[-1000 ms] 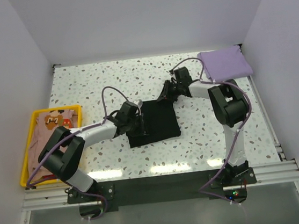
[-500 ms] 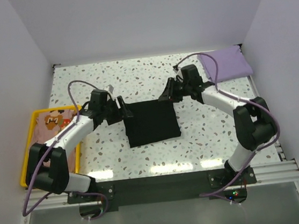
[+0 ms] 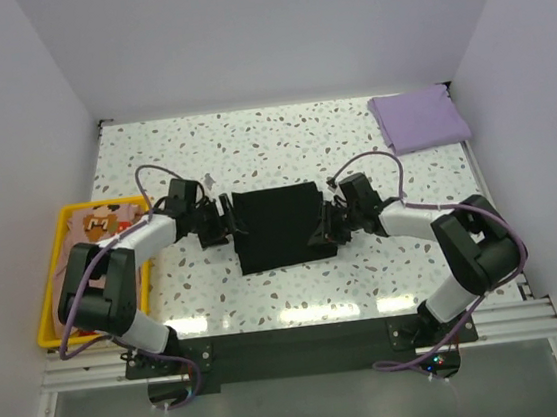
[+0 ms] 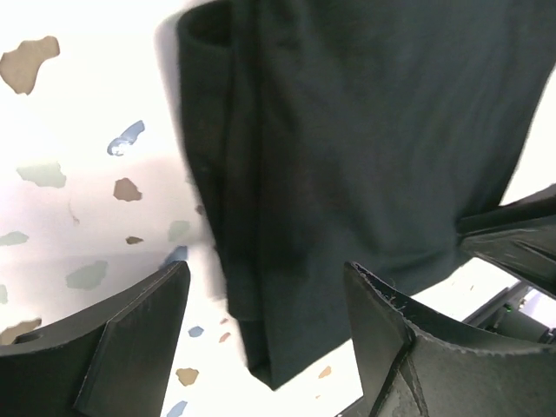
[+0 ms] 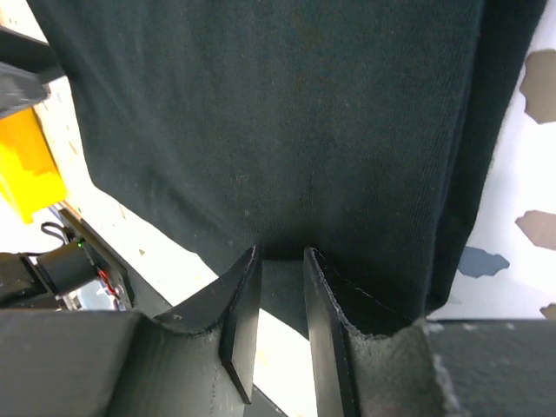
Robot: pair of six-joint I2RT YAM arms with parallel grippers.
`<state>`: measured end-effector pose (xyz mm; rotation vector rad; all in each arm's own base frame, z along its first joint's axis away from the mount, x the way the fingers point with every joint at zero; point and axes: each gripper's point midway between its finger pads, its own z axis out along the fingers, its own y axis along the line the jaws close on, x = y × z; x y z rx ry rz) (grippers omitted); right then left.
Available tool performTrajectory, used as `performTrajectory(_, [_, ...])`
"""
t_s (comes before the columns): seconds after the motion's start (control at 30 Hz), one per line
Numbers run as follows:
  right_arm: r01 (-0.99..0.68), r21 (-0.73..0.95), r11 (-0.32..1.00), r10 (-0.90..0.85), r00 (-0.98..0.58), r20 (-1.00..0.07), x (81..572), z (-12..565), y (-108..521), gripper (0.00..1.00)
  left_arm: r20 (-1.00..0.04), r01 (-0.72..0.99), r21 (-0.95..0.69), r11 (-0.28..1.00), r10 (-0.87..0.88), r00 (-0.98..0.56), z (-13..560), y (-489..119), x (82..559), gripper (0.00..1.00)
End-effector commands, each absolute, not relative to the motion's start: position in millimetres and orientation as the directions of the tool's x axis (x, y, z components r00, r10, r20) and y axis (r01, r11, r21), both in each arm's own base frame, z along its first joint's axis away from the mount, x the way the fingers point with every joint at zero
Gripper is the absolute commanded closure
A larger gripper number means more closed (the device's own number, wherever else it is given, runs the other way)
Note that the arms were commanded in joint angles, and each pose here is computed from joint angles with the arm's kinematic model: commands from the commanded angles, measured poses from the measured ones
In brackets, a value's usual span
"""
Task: Fold and stack the t-shirts
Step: Neatly place the folded tshirt to the corner
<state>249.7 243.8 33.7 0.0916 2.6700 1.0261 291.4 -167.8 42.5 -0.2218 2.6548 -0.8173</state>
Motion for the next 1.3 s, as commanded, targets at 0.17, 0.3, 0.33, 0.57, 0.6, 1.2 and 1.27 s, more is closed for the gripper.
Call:
performTrajectory(0.17, [-0.080,0.665,0.742,0.164,-0.941,-0.296,260,41,245,0.69,-0.292,-0.033,-0.556,0.830,-0.233,-0.928,26,-165,292,0.26])
performTrajectory(0.3, [-0.096,0.618,0.780,0.189,-0.905,-0.380,277,65,231,0.56,-0.286,-0.045,-0.542,0.839,-0.234,-0.929,24,-163,291,0.28])
performTrajectory(0.33, [-0.108,0.609,0.786,0.198,-0.889,-0.413,283,75,225,0.52,-0.285,-0.047,-0.542,0.839,-0.236,-0.929,24,-163,291,0.29])
performTrajectory(0.57, [-0.036,0.535,0.844,0.250,-0.857,-0.451,322,69,171,0.20,-0.261,-0.057,-0.536,0.842,-0.230,-0.937,17,-163,288,0.37])
performTrajectory(0.6, [-0.046,0.528,0.848,0.242,-0.853,-0.463,330,70,172,0.19,-0.260,-0.056,-0.537,0.842,-0.229,-0.938,17,-163,288,0.38])
performTrajectory(1.2, [-0.055,0.485,0.873,0.135,-0.928,-0.347,316,10,219,0.27,-0.239,-0.051,-0.552,0.832,-0.217,-0.946,14,-167,286,0.43])
performTrajectory(1.27, [-0.045,0.464,0.885,0.134,-0.929,-0.346,314,5,220,0.31,-0.239,-0.051,-0.555,0.830,-0.217,-0.946,14,-167,286,0.43])
